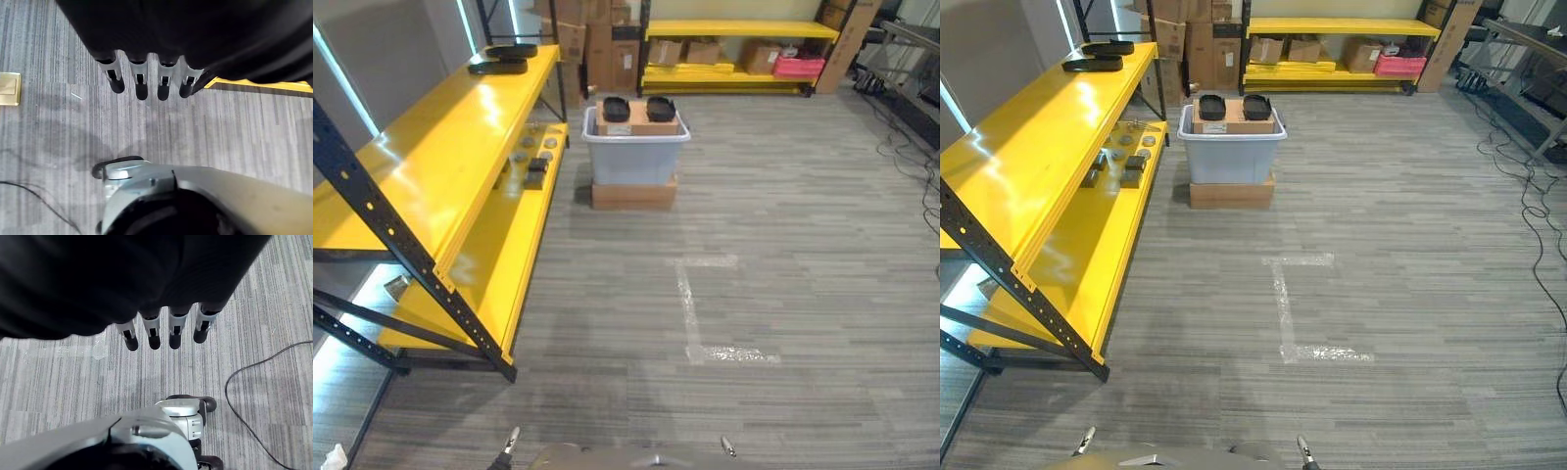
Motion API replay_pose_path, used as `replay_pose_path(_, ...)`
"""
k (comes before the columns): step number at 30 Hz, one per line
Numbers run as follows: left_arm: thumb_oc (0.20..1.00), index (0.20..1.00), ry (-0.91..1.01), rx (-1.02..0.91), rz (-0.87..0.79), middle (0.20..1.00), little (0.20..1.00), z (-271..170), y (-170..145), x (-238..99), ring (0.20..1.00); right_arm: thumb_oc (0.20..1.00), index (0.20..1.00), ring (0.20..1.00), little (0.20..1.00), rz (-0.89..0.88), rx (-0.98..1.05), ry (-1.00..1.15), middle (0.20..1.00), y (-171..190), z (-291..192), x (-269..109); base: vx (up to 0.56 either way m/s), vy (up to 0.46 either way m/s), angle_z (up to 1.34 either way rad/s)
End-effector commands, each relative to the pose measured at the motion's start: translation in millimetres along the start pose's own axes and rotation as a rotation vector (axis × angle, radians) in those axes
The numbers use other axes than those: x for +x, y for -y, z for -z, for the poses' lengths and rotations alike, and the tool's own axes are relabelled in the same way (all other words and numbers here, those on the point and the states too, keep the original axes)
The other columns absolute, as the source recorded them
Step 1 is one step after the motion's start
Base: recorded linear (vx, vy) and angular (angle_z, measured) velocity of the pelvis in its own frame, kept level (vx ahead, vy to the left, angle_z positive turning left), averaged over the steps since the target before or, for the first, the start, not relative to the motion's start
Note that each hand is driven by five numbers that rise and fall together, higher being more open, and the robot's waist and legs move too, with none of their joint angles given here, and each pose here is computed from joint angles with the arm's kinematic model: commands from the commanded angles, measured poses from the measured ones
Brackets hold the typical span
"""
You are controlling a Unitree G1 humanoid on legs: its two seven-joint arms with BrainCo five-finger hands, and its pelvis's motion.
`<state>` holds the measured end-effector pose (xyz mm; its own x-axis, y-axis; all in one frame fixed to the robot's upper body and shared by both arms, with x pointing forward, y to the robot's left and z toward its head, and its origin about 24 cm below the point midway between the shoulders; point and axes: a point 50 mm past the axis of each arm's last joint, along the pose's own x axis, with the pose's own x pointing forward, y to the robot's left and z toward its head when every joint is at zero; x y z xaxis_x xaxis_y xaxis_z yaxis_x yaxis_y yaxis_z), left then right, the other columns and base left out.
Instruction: Move parts from the plastic box to the shelf.
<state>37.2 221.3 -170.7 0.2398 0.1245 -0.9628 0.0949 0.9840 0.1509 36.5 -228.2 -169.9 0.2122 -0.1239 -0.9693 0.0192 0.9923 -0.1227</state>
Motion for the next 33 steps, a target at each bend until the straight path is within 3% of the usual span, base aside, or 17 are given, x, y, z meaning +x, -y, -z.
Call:
replay_pose_path(1, 1.000, 1.000, 0.077, 0.042, -0.114, 1.000, 1.000, -48, -46, 3, 1.000, 1.000, 1.000, 1.000, 1.000, 0.119, 0.065, 0.048, 1.000, 54, -44, -2, 0.00, -0.006, -0.03)
replay_pose_path(17, 1.000, 1.000, 0.116, -0.034, -0.114, 1.000, 1.000, -55, -37, 4, 1.000, 1.000, 1.000, 1.000, 1.000, 0.094, 0.059, 0.023, 1.000, 39, -35, 1, 0.00, -0.001, 0.01)
replay_pose_path(25, 1.000, 1.000, 0.204, 0.095, -0.174, 1.000, 1.000, -72, -35, 3, 1.000, 1.000, 1.000, 1.000, 1.000, 0.105, 0.049, 0.041, 1.000, 36, -36, 1, 0.00, 0.000, 0.00)
replay_pose_path(33, 1.000, 1.000, 0.186, 0.097, -0.158, 1.000, 1.000, -66, -35, 3, 1.000, 1.000, 1.000, 1.000, 1.000, 0.099, 0.025, 0.063, 1.000, 33, -42, 2, 0.00, 0.002, -0.02)
